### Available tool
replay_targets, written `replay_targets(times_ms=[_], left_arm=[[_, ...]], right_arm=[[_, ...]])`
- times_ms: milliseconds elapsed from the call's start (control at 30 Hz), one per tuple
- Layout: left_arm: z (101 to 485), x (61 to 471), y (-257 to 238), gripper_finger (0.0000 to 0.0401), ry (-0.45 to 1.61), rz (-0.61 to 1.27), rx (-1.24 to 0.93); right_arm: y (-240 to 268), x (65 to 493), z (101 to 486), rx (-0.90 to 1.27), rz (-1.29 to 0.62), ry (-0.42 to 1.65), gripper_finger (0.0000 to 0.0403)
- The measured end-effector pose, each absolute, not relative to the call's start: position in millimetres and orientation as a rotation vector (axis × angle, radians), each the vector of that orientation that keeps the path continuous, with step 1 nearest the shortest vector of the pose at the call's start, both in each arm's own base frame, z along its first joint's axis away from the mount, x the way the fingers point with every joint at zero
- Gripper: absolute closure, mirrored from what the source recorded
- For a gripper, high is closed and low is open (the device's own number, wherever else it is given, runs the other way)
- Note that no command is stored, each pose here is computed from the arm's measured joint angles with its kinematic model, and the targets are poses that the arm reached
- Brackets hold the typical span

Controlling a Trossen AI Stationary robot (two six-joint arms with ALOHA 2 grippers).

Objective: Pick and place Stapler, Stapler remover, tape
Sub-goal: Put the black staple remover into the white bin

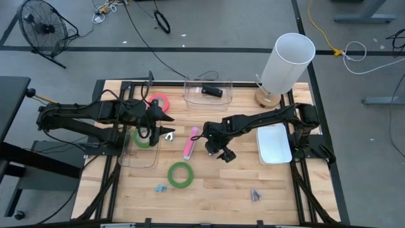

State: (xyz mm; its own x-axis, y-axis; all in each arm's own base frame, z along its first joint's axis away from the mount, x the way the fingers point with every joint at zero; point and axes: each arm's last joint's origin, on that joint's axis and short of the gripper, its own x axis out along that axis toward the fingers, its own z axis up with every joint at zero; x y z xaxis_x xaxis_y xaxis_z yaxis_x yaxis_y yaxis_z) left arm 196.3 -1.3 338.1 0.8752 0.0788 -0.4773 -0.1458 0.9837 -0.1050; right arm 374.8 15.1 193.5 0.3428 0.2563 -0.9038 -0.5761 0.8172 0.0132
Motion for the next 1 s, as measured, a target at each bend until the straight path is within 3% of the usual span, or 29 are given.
replay_targets(times_ms=[500,1000], left_arm=[[338.1,196.2,-1.1,0.0188,0.491,0.125,-0.138],[338.1,196.2,-0.9,0.0188,0.490,0.132,-0.136]], right_arm=[[17.0,376.2,185.8,-0.348,0.539,1.128,0.0045],[22.9,369.0,181.3,-0.334,0.485,1.221,0.0097]])
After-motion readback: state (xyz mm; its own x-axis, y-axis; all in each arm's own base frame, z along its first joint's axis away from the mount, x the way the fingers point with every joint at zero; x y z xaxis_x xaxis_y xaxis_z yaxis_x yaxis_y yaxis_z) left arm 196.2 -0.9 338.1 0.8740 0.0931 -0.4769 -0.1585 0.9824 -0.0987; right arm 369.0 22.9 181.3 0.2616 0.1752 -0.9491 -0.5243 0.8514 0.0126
